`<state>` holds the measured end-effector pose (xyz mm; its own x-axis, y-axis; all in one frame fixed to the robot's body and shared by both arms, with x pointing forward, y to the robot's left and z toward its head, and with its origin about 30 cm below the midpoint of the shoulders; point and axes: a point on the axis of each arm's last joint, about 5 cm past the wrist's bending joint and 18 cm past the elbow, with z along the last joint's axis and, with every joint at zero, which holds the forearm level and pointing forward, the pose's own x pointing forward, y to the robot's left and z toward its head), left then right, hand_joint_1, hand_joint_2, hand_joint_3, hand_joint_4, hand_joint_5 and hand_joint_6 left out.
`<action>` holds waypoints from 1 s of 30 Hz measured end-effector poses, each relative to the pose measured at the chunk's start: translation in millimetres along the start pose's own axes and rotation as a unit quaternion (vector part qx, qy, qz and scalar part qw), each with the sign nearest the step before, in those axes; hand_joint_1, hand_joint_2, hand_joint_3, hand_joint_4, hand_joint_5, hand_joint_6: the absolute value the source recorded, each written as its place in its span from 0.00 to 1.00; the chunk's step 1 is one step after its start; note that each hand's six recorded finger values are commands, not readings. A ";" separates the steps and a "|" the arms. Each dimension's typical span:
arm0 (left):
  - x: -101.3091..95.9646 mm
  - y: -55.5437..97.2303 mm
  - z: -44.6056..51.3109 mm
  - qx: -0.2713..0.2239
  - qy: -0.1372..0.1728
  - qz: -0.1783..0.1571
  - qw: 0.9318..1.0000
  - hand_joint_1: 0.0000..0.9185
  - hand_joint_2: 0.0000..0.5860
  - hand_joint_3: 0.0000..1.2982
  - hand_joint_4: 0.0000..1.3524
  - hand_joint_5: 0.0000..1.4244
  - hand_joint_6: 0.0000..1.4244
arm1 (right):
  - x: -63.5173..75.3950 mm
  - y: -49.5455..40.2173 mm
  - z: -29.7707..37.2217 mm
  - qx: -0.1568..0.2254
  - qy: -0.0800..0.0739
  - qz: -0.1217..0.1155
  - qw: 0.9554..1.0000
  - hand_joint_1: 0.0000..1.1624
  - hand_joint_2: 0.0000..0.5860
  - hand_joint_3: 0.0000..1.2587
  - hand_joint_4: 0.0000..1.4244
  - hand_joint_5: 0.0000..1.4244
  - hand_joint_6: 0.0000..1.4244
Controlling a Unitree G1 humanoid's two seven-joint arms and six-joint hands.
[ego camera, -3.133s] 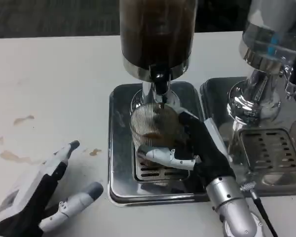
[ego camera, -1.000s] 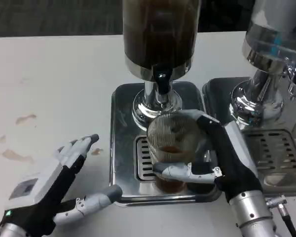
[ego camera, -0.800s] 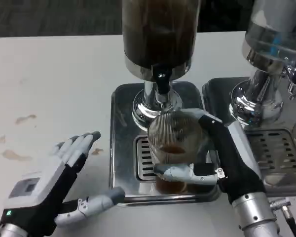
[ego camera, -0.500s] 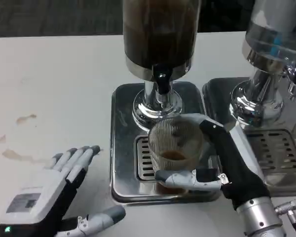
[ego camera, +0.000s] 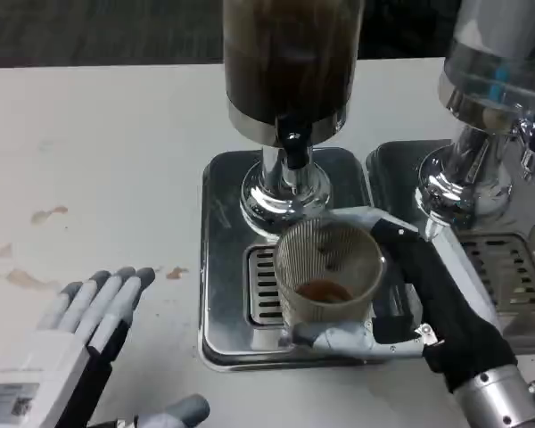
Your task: Grasp the cup under the faucet to collect the drink, then remove the cup.
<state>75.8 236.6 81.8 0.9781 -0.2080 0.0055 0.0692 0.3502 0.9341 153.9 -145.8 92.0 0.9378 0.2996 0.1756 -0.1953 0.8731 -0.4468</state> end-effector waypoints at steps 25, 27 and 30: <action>-36.2 -7.4 -3.1 0.034 0.017 -0.016 0.999 0.00 0.19 0.00 0.00 0.00 0.00 | -26.5 -10.9 14.4 0.003 -0.008 0.054 0.999 0.89 0.24 0.63 0.59 0.66 0.89; -36.1 -7.4 -3.1 0.034 0.017 -0.015 0.999 0.00 0.19 0.00 0.00 0.00 0.00 | -27.2 -11.0 14.4 0.006 -0.008 0.053 0.999 0.88 0.24 0.63 0.59 0.66 0.89; -34.9 -7.3 -3.3 0.037 0.018 -0.013 0.999 0.00 0.19 0.00 0.00 0.00 0.00 | -28.5 -12.9 13.6 0.012 -0.005 0.051 0.999 0.88 0.23 0.63 0.59 0.66 0.90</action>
<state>41.7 244.3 73.7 0.9826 -0.1828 -0.0317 0.0824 0.2767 0.9574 125.9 -160.4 104.7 0.9095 0.3917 0.1390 -0.2969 0.8463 -0.4423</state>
